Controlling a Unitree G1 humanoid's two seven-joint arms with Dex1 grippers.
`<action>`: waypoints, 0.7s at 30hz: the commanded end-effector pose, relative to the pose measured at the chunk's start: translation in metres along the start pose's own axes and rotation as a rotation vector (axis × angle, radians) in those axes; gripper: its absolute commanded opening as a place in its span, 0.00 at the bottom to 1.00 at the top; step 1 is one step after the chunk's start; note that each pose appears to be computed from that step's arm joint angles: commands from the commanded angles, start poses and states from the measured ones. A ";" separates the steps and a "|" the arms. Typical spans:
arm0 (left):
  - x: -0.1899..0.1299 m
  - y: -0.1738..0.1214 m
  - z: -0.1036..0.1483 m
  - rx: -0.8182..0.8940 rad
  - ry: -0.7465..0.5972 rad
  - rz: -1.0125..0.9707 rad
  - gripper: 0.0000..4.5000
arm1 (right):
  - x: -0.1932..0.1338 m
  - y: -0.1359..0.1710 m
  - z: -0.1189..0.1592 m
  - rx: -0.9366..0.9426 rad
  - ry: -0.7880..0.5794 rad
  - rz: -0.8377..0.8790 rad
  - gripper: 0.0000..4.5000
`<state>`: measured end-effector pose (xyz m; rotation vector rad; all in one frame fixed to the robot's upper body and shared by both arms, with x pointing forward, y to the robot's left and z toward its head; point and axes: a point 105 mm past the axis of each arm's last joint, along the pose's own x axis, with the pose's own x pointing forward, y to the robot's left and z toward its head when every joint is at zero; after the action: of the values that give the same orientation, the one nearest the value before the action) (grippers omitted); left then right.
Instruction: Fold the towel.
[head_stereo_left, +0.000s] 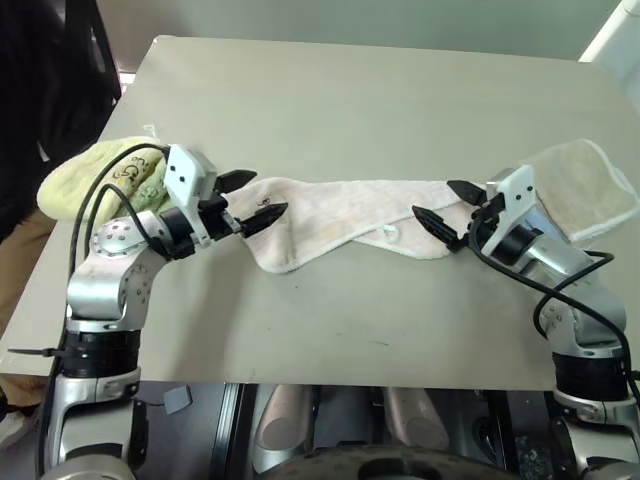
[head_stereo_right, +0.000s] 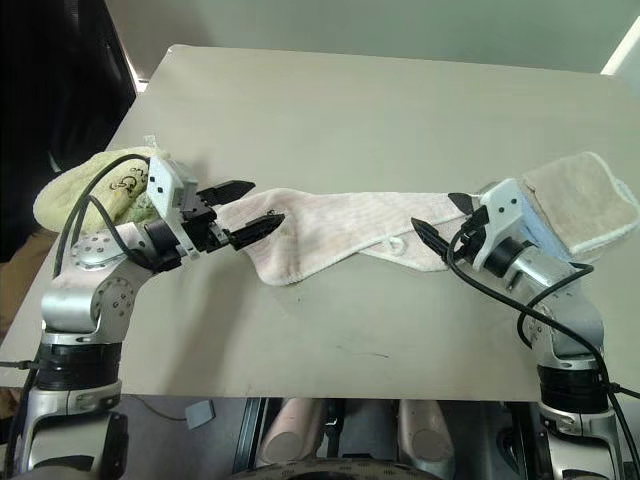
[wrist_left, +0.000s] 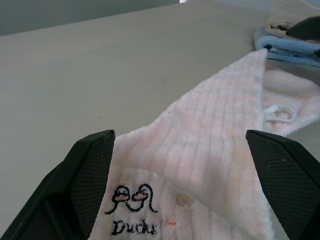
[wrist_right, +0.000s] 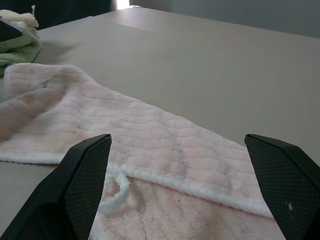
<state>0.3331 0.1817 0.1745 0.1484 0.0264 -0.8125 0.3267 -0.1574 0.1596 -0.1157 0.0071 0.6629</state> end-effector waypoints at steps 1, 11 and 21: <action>0.000 -0.005 0.010 0.072 -0.002 -0.062 1.00 | 0.001 -0.008 0.015 -0.049 -0.046 -0.032 1.00; -0.029 -0.020 -0.002 0.302 0.262 -0.437 1.00 | 0.002 -0.006 0.010 -0.040 -0.027 -0.022 1.00; -0.052 -0.026 -0.021 0.640 0.575 -0.808 1.00 | 0.006 -0.003 0.007 -0.033 -0.029 -0.032 1.00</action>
<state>0.2842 0.2031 0.1533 0.9435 0.3765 -1.4735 0.3333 -0.1561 0.1555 -0.1178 0.0172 0.6411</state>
